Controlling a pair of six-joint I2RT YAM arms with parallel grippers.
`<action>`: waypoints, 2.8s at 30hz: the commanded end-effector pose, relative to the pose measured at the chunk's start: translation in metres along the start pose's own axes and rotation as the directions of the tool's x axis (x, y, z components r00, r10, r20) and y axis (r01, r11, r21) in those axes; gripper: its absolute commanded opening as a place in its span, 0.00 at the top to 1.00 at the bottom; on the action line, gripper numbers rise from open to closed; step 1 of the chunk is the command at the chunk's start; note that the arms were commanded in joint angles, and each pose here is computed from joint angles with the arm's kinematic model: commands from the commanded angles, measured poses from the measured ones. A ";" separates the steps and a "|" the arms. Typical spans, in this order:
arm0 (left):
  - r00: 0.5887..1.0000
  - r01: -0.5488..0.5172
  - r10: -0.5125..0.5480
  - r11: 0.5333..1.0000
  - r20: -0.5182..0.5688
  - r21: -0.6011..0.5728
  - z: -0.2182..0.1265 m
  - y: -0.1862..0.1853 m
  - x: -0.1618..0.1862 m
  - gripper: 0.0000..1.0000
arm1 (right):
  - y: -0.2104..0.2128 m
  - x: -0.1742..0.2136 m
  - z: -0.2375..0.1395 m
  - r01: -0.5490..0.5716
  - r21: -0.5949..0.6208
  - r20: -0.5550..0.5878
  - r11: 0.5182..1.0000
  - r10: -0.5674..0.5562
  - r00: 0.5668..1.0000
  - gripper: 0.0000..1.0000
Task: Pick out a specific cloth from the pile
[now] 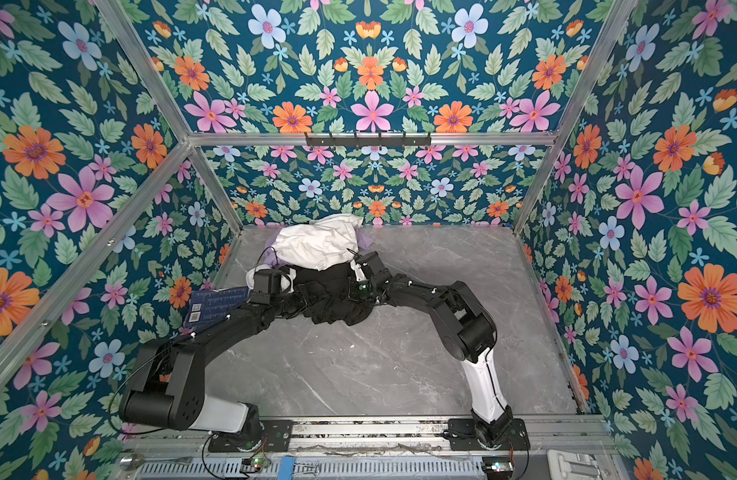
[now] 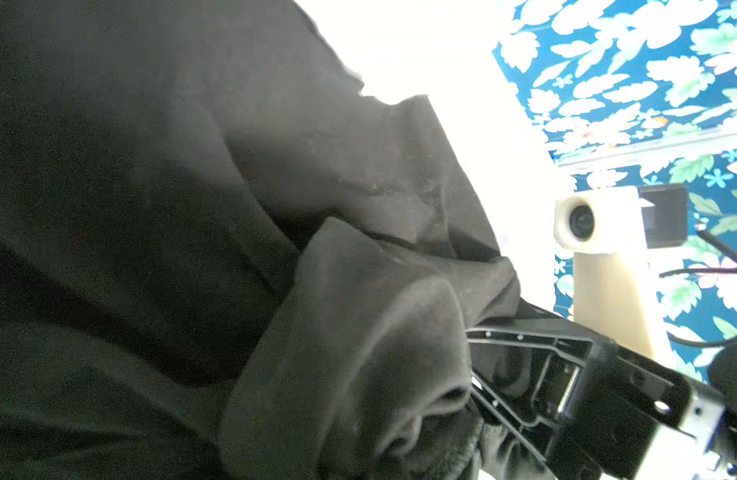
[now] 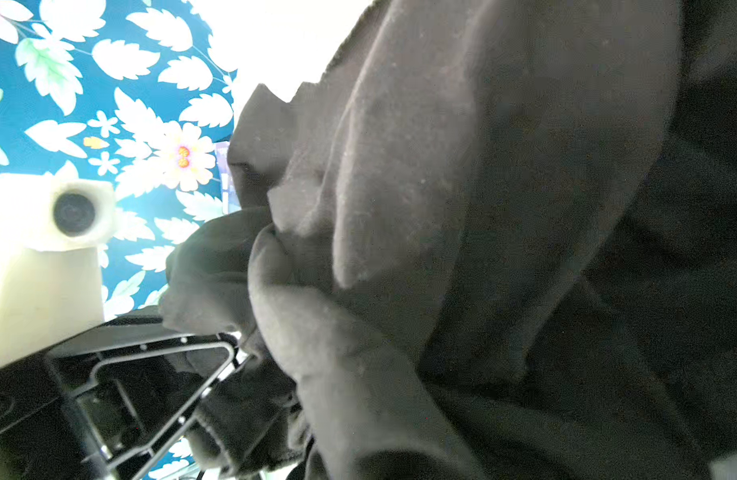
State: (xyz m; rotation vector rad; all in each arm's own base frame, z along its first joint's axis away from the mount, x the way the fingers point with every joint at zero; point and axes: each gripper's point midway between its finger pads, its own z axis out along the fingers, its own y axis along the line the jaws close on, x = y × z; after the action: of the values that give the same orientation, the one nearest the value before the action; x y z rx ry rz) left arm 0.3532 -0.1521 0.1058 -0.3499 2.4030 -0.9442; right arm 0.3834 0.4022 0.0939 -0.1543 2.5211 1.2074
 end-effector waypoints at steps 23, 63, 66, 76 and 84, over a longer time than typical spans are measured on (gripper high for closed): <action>0.980 -0.174 0.165 0.981 0.114 0.080 -0.070 -0.104 -0.027 1.00 | 0.103 -0.018 -0.093 0.257 -0.115 0.191 0.960 -0.232 0.954 1.00; 0.752 -0.328 0.286 0.944 0.595 -0.038 -0.176 -0.201 -0.225 1.00 | 0.223 -0.146 -0.163 0.483 -0.070 0.466 0.873 -0.400 0.790 1.00; 0.734 -0.334 0.285 0.942 0.616 -0.038 -0.186 -0.207 -0.232 1.00 | 0.234 -0.151 -0.169 0.497 -0.080 0.481 0.864 -0.403 0.779 1.00; 0.711 -0.370 0.282 0.929 0.644 0.002 -0.208 -0.230 -0.238 1.00 | 0.260 -0.154 -0.198 0.534 -0.095 0.519 0.840 -0.416 0.747 1.00; 0.756 -0.408 0.248 0.902 0.606 0.139 -0.214 -0.255 -0.217 1.00 | 0.277 -0.142 -0.242 0.559 -0.083 0.549 0.825 -0.431 0.716 1.00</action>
State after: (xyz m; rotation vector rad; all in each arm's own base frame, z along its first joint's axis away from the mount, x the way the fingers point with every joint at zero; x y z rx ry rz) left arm 0.4335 -0.1171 0.4853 -0.1188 1.7015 -0.7568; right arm 0.3963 0.3902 0.4705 -0.4633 1.7519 1.1396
